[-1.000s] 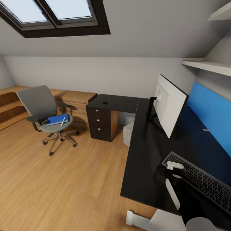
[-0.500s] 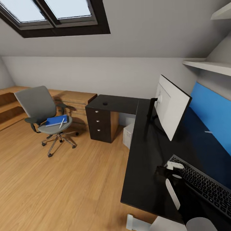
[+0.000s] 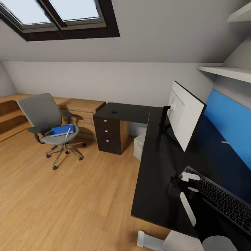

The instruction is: In the bedroom, organize the workspace by keeping the computer under the desk, ensuring the monitor is on the desk, placing the keyboard on the desk next to the monitor, placing the mouse on the desk next to the keyboard, moving the folder from the swivel chair onto the desk next to the mouse, stacking the notebook on top of the folder with the pen on top of the notebook, and positioning the swivel chair next to the desk.

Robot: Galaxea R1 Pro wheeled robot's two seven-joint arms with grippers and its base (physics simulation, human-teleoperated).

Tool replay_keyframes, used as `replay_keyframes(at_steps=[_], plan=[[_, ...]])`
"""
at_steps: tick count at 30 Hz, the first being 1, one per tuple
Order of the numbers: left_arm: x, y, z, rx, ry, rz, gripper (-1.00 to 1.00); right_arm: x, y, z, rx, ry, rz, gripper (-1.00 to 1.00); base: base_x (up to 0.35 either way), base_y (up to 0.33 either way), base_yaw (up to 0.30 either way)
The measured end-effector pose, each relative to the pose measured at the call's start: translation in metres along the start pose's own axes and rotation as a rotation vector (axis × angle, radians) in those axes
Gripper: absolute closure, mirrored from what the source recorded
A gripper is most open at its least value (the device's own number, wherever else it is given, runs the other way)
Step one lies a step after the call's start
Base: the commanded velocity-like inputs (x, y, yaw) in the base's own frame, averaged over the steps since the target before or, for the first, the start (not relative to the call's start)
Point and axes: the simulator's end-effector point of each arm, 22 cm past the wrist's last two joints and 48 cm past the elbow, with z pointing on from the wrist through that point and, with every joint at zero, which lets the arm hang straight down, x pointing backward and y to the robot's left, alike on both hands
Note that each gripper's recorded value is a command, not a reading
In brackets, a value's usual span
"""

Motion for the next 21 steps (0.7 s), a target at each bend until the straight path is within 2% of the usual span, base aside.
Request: replay_keyframes(at_steps=[9,17,21], plan=[[-0.0003,0.0004,0.0001,0.0,-0.001,0.0,-1.0,0.0028,0.001,0.0002,0.0,0.006,0.0,-1.0,-0.053,0.0,0.0],[-0.0004,0.0007,0.0003,-0.001,0.0,0.0,-1.0,-0.0011,0.0008,-0.0002,-0.001,-0.003,0.002,-1.0,-0.226,0.0,0.0],[-0.0005,0.0009,0.0003,-0.001,-0.001,-0.001,-1.0,-0.0009,0.0009,-0.0005,-0.001,-0.002,0.002,-1.0,-0.102,0.0,0.0]])
